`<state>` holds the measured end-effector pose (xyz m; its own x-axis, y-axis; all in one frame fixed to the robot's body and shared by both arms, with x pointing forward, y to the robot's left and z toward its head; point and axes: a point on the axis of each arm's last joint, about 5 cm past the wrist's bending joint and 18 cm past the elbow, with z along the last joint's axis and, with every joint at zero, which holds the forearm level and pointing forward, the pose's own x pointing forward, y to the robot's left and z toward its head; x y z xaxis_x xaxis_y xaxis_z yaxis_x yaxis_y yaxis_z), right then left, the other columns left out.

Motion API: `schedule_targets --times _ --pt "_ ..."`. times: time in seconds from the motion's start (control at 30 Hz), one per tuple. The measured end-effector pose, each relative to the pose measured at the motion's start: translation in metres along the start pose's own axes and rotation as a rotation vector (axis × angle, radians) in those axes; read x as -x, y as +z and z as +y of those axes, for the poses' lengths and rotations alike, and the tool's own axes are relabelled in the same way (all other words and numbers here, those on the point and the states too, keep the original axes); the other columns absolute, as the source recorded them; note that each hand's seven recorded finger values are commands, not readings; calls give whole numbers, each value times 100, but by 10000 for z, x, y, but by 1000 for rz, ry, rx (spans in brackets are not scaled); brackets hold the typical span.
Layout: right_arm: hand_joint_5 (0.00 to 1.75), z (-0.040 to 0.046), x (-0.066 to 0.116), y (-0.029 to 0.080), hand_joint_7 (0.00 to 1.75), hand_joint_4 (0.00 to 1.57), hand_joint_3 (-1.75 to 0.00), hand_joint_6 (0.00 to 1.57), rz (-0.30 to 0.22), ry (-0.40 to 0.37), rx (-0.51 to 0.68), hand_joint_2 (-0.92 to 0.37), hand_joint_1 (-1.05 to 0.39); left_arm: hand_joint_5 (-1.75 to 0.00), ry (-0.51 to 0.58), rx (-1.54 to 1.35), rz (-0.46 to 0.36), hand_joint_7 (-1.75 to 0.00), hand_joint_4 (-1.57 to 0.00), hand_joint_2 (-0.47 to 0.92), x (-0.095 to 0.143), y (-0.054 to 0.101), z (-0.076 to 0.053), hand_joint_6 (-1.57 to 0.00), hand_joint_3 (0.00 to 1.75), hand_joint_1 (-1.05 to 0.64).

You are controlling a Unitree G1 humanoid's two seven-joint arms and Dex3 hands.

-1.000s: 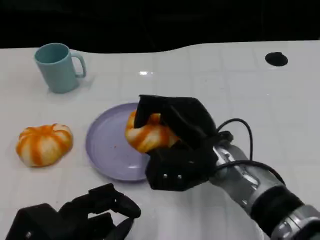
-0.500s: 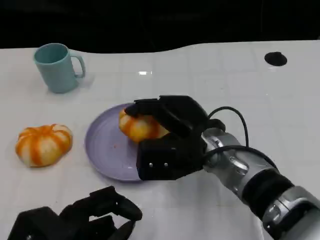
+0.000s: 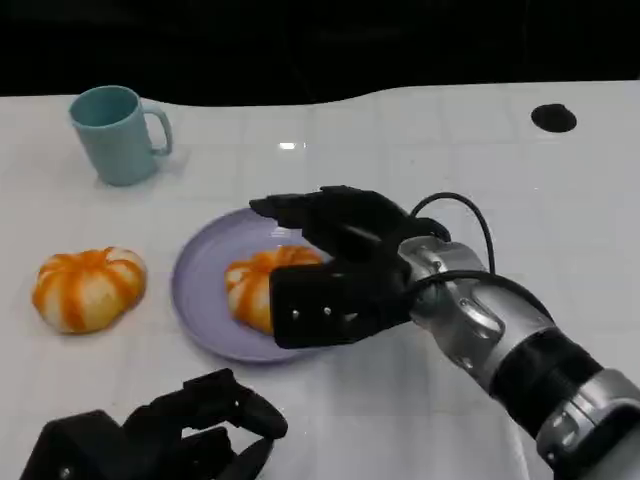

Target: Grasp the bread from the table and place it into the plate.

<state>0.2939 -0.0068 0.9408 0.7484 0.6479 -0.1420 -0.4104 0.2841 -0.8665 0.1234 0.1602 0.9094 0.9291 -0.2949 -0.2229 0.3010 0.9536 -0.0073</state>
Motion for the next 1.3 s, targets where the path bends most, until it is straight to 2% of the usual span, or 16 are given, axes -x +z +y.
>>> schedule_targets --times 0.2,0.47,0.5,0.57,0.73,0.9,1.03,1.13,1.2,1.23,1.27,1.3 --pt "26 21 114 -25 2 13 -33 20 -23 -34 -10 -92 -77 -175 2 -3 7 -133 -68 76 29 -18 -12 -61 76 -23" --pt "38 23 452 -110 8 26 -24 35 -141 -124 -34 -92 -68 -175 0 22 1 -132 -67 76 59 -10 -41 -62 73 -24" --pt "48 22 495 -126 9 26 -21 39 -151 -137 -42 -92 -66 -175 1 21 2 -132 -68 77 61 -10 -41 -62 73 -23" --pt "55 12 588 -164 9 25 -19 41 -166 -169 -59 -92 -65 -175 1 20 1 -132 -68 77 60 -6 -39 -61 73 -23" --pt "73 18 804 -254 16 43 -20 58 -209 -241 -109 -92 -58 -175 3 15 -3 -132 -69 77 50 4 -27 -62 74 -22" --pt "92 64 1076 -378 27 60 -18 74 -214 -307 -175 -92 -49 -175 4 4 -3 -133 -70 77 44 12 -9 -61 74 -23" --pt "98 107 1239 -434 33 67 -15 83 -212 -356 -219 -92 -42 -175 3 6 -3 -133 -68 77 40 14 -10 -62 73 -25" --pt "108 121 1335 -465 42 70 -13 87 -205 -380 -244 -91 -38 -175 2 12 0 -133 -69 77 38 13 -12 -62 73 -26" --pt "122 131 1398 -487 60 70 -24 83 -199 -396 -260 -84 -34 -175 2 10 -1 -133 -69 77 35 15 -11 -62 73 -26" --pt "129 135 1431 -498 72 72 -45 82 -196 -405 -267 -72 -30 -175 2 10 -1 -133 -70 77 35 15 -11 -62 73 -27" --pt "131 144 1465 -508 76 73 -62 82 -196 -413 -276 -62 -28 -175 2 8 0 -133 -70 77 33 16 -11 -62 73 -27" --pt "133 156 1500 -521 78 74 -71 82 -198 -418 -278 -57 -27 -175 1 6 0 -133 -70 77 30 18 -13 -62 73 -27"
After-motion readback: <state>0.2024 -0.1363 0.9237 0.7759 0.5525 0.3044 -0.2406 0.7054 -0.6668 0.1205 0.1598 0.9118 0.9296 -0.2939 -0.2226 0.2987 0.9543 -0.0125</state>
